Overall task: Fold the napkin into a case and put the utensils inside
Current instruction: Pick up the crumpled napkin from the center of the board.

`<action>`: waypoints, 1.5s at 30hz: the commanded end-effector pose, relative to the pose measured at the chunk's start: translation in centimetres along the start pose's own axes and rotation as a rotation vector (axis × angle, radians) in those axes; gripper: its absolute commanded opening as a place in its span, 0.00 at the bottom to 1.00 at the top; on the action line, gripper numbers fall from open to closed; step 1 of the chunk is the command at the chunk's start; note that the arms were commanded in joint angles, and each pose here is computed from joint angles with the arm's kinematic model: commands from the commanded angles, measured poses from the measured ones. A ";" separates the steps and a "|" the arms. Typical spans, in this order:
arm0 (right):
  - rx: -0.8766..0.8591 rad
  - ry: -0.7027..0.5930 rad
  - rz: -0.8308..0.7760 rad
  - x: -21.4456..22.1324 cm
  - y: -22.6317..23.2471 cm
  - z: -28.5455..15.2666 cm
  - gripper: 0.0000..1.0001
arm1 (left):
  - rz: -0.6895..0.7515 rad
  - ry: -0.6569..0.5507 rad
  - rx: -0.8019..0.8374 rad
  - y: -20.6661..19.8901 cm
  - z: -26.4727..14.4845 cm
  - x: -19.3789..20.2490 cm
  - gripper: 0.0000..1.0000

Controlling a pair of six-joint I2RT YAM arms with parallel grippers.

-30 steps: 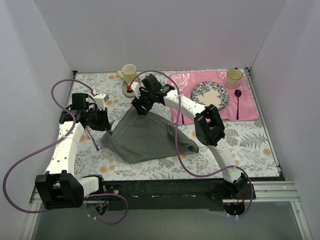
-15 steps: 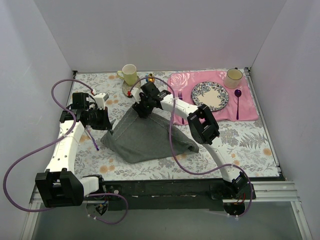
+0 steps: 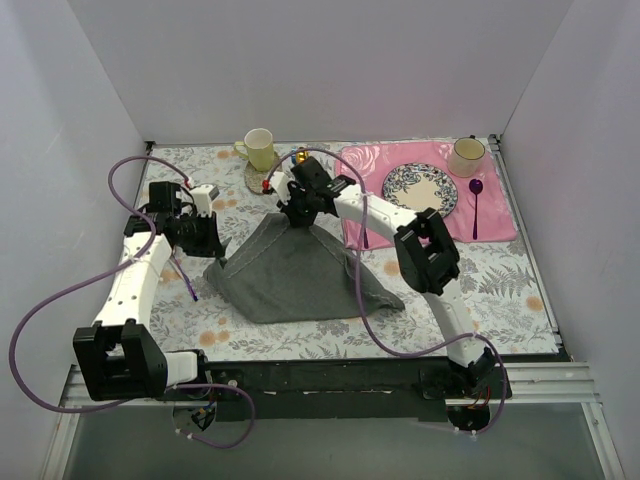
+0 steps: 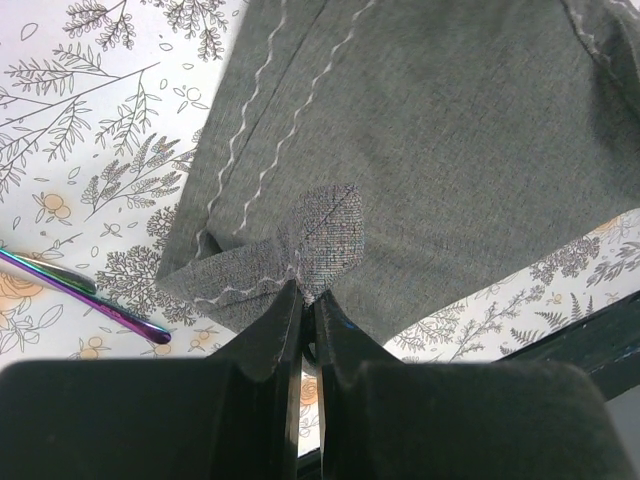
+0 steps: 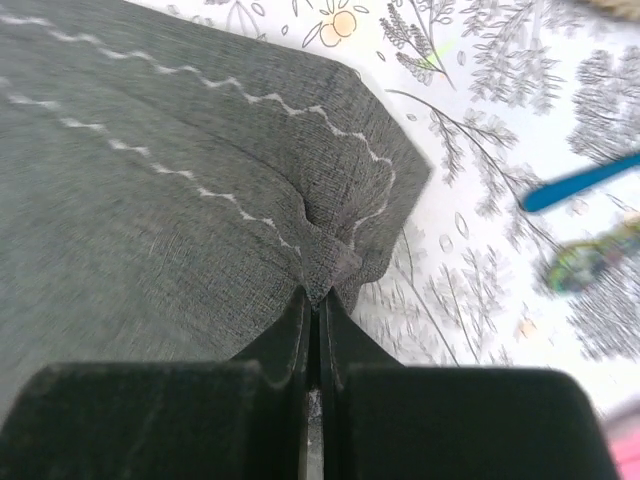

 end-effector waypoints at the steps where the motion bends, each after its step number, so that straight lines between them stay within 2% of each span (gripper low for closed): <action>1: 0.032 -0.097 -0.092 -3.6 0.0 -7.4 0.01 | 0.029 -0.018 0.032 -0.3 0.1 -1.7 0.00; 5: -0.010 -0.079 -0.119 -2.0 2.3 -9.9 0.01 | 0.016 0.065 0.118 -1.1 1.2 -1.3 0.00; 8: -0.053 -0.041 -0.099 0.3 4.3 -10.8 0.01 | 0.010 0.105 0.124 -0.6 2.6 -0.9 0.02; 11: -0.073 -0.008 -0.079 2.4 6.0 -11.7 0.01 | -0.007 0.080 0.042 1.2 3.6 -1.0 0.04; 12: -0.060 0.020 -0.072 4.3 6.7 -11.6 0.01 | -0.055 0.021 -0.111 4.3 3.8 -1.4 0.06; 15: -0.035 0.025 -0.059 4.9 6.6 -11.2 0.01 | -0.116 -0.021 -0.244 7.6 3.4 -1.4 0.10; 16: -0.038 0.030 -0.043 5.0 6.6 -10.8 0.01 | -0.128 -0.044 -0.273 8.3 3.0 -1.6 0.16; 17: -0.034 0.033 -0.035 4.9 6.4 -10.6 0.01 | -0.153 -0.057 -0.309 9.5 2.5 -1.5 0.38; 19: -0.038 0.019 -0.023 4.1 6.0 -10.2 0.01 | -0.145 -0.094 -0.267 9.4 1.6 -2.3 0.53; 20: -0.044 0.012 -0.012 3.7 5.9 -10.2 0.01 | -0.101 -0.119 -0.208 9.5 0.5 -2.7 0.65; 21: -0.059 0.004 -0.003 3.4 6.0 -10.1 0.01 | -0.050 -0.150 0.028 6.0 -0.2 -3.5 0.70; 23: -0.097 -0.044 0.012 2.4 6.6 -10.3 0.01 | 0.051 -0.231 0.157 3.3 -1.9 -4.5 0.74; 27: -0.150 -0.117 0.033 1.1 7.7 -11.0 0.01 | 0.260 -0.348 0.484 -1.5 -3.6 -5.0 0.76; 28: -0.145 -0.151 0.026 0.5 7.5 -11.5 0.01 | 0.271 -0.362 0.627 -3.1 -3.8 -4.1 0.77; 30: -0.146 -0.171 0.038 0.6 7.9 -11.8 0.01 | 0.339 -0.427 0.695 -4.6 -4.3 -4.8 0.77; 31: -0.146 -0.207 0.031 -0.1 8.1 -12.5 0.01 | 0.289 -0.393 0.735 -5.2 -3.7 -4.0 0.77; 32: -0.142 -0.232 0.030 -0.1 8.1 -12.4 0.01 | 0.332 -0.370 0.781 -6.7 -3.3 -3.5 0.77; 35: -0.133 -0.315 0.032 -1.7 8.2 -13.4 0.01 | 0.399 -0.329 0.861 -9.4 -2.0 -1.7 0.74; 36: -0.135 -0.324 0.036 -1.6 8.4 -13.5 0.01 | 0.483 -0.402 0.861 -10.2 -2.4 -2.3 0.74; 38: -0.140 -0.346 0.035 -2.1 8.5 -13.8 0.01 | 0.452 -0.408 0.868 -10.9 -1.4 -1.4 0.73; 39: -0.142 -0.349 0.036 -2.2 8.4 -13.8 0.01 | 0.503 -0.457 0.863 -11.2 -1.6 -1.9 0.72; 43: -0.163 -0.360 0.030 -2.6 8.7 -14.0 0.01 | 0.567 -0.422 0.897 -13.6 0.0 -1.6 0.66; 45: -0.166 -0.364 0.028 -2.5 8.8 -14.1 0.01 | 0.601 -0.441 0.883 -14.5 0.7 -1.9 0.63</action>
Point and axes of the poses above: each gripper's point midway between its finger pads, its own z axis out along the fingers, its own y axis along the line the jaws close on, x = y × z, the point moved 3 cm from there along -z, back along the fingers, and after that the axes turned 10 degrees about -z, right-handed, at the moved point
